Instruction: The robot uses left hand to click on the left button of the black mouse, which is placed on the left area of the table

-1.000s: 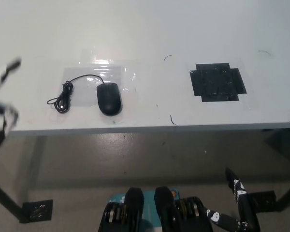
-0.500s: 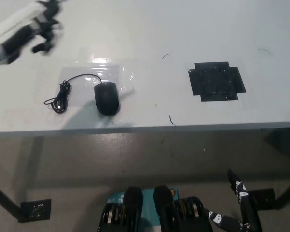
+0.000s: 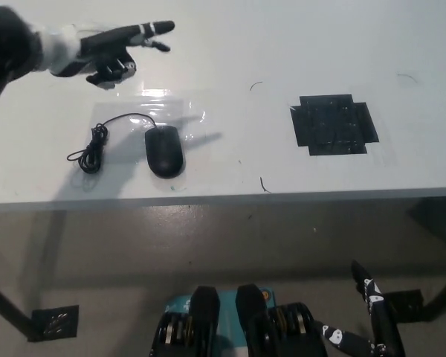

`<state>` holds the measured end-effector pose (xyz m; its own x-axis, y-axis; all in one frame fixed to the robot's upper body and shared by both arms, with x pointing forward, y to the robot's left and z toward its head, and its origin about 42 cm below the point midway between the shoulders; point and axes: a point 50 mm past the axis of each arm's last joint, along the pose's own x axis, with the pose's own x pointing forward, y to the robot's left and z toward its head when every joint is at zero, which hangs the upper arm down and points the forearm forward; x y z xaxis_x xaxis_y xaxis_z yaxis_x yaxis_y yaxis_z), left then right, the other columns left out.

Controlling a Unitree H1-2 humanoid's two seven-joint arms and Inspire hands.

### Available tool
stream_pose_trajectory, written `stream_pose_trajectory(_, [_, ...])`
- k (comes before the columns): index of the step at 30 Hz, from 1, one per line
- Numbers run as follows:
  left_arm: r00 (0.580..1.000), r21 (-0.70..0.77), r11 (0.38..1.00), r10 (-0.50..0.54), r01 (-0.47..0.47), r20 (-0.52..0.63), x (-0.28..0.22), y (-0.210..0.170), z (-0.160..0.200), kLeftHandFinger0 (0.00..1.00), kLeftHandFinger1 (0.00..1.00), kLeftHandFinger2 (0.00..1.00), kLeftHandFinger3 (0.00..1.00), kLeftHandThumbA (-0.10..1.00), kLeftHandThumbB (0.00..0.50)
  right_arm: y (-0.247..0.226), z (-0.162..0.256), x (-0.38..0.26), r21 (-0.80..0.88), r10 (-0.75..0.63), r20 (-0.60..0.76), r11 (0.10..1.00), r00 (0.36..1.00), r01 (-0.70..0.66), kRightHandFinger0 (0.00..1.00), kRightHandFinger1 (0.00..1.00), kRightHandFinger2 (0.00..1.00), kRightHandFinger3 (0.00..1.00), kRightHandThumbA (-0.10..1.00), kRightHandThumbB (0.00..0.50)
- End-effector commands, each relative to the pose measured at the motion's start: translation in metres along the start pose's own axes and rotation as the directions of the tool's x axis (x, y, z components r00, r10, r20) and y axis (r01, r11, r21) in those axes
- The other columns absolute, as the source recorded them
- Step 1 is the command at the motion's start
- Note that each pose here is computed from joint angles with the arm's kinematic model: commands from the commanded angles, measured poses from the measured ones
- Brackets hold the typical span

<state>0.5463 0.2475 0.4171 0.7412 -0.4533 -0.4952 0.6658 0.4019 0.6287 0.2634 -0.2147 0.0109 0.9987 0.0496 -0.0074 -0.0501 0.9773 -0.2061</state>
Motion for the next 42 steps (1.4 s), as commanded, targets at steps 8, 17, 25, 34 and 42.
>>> stream_pose_trajectory(8, [0.967,0.214,0.965,-0.096,0.148,-0.237,0.012,0.029,0.056,0.07,0.0,0.16,1.0,1.0,0.429,-0.022,0.022,0.011,-0.007,-0.033,0.145,0.999,0.989,0.035,1.0,1.0,1.0,1.0,1.0,0.415])
stream_pose_trajectory(17, [0.954,0.249,0.946,-0.137,0.206,-0.266,0.036,0.008,0.056,0.06,0.01,0.31,1.0,1.0,0.463,-0.023,0.024,0.011,-0.005,-0.033,0.152,0.999,0.988,0.034,1.0,1.0,1.0,1.0,1.0,0.406])
stream_pose_trajectory(25, [0.948,0.258,0.942,-0.137,0.214,-0.286,0.044,0.001,0.043,0.0,0.0,0.37,1.0,1.0,0.475,-0.023,0.025,0.012,-0.005,-0.026,0.159,1.0,0.987,0.027,1.0,1.0,1.0,1.0,1.0,0.413])
stream_pose_trajectory(34, [0.938,0.261,0.946,-0.099,0.192,-0.331,0.045,0.01,0.029,0.0,0.18,0.59,1.0,1.0,0.497,-0.024,0.028,0.014,-0.012,-0.019,0.167,1.0,0.986,0.021,1.0,1.0,1.0,1.0,1.0,0.414])
stream_pose_trajectory(42, [0.94,0.338,0.922,-0.068,0.187,-0.333,0.044,0.016,0.016,0.31,0.65,0.81,1.0,1.0,0.421,-0.022,0.028,0.015,-0.021,-0.014,0.169,1.0,0.985,0.018,1.0,1.0,1.0,1.0,1.0,0.4])
